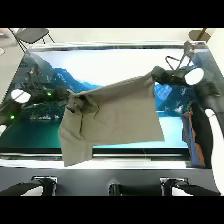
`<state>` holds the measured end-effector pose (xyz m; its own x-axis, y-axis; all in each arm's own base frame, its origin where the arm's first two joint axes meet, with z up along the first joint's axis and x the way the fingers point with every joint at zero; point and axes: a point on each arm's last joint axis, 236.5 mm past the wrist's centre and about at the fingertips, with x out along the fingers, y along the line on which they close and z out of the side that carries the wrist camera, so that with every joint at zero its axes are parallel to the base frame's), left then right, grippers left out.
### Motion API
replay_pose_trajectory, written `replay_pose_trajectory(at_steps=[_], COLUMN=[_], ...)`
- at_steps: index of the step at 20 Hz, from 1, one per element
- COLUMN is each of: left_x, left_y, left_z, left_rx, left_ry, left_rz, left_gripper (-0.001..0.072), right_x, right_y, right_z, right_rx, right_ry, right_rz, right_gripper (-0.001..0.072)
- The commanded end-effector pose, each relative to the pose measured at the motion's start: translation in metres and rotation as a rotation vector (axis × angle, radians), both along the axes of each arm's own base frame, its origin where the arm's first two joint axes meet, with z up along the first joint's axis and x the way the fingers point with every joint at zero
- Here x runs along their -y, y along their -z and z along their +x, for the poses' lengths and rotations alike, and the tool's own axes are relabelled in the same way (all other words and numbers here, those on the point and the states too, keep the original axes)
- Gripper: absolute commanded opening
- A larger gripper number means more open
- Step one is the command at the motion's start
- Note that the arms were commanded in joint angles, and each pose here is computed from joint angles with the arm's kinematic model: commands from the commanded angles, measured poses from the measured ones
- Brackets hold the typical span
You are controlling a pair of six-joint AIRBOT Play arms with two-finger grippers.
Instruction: Fold the shirts.
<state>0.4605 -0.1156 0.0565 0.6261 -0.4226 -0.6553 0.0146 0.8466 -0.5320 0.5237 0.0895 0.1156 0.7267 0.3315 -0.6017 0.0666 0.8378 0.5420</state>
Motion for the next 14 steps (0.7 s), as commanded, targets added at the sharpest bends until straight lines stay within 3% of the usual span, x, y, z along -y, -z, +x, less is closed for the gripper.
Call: replay_pose_trajectory(at_steps=[1,2,3,4,5,6,8,9,11,14], left_x=[0.009,0.013,0.013,0.009,-0.002,-0.022,-0.073,-0.097,-0.133,-0.147], left_y=[0.052,0.055,0.053,0.047,0.037,0.028,0.02,0.026,0.047,0.089], left_z=[0.005,0.001,-0.001,-0.002,-0.003,-0.007,-0.033,-0.054,-0.105,-0.151], left_rx=[-0.113,-0.13,-0.132,-0.136,-0.15,-0.179,-0.307,-0.403,-0.605,-0.746], left_ry=[-0.027,-0.008,0.008,0.017,0.035,0.054,0.076,0.061,0.056,0.093], left_rz=[-0.056,-0.055,-0.052,-0.051,-0.04,-0.006,0.061,0.082,0.122,0.135], left_gripper=[0.0029,0.0031,0.009,0.0261,0.0529,0.0623,0.0565,0.0449,0.0434,0.0424], right_x=[-0.015,-0.02,-0.021,-0.018,-0.01,0.005,0.058,0.089,0.142,0.171], right_y=[0.051,0.061,0.063,0.058,0.05,0.039,0.029,0.033,0.054,0.074], right_z=[0.017,0.012,0.008,0.005,0.0,-0.009,-0.038,-0.058,-0.117,-0.172], right_rx=[-0.101,-0.138,-0.155,-0.168,-0.17,-0.16,-0.234,-0.306,-0.542,-0.742], right_ry=[0.062,0.046,0.034,0.026,0.003,-0.052,-0.073,-0.055,-0.025,-0.024], right_rz=[0.125,0.129,0.122,0.12,0.094,0.019,-0.118,-0.166,-0.199,-0.147], right_gripper=[0.0044,0.0044,0.0078,0.0298,0.0588,0.0655,0.0638,0.0624,0.059,0.0542])
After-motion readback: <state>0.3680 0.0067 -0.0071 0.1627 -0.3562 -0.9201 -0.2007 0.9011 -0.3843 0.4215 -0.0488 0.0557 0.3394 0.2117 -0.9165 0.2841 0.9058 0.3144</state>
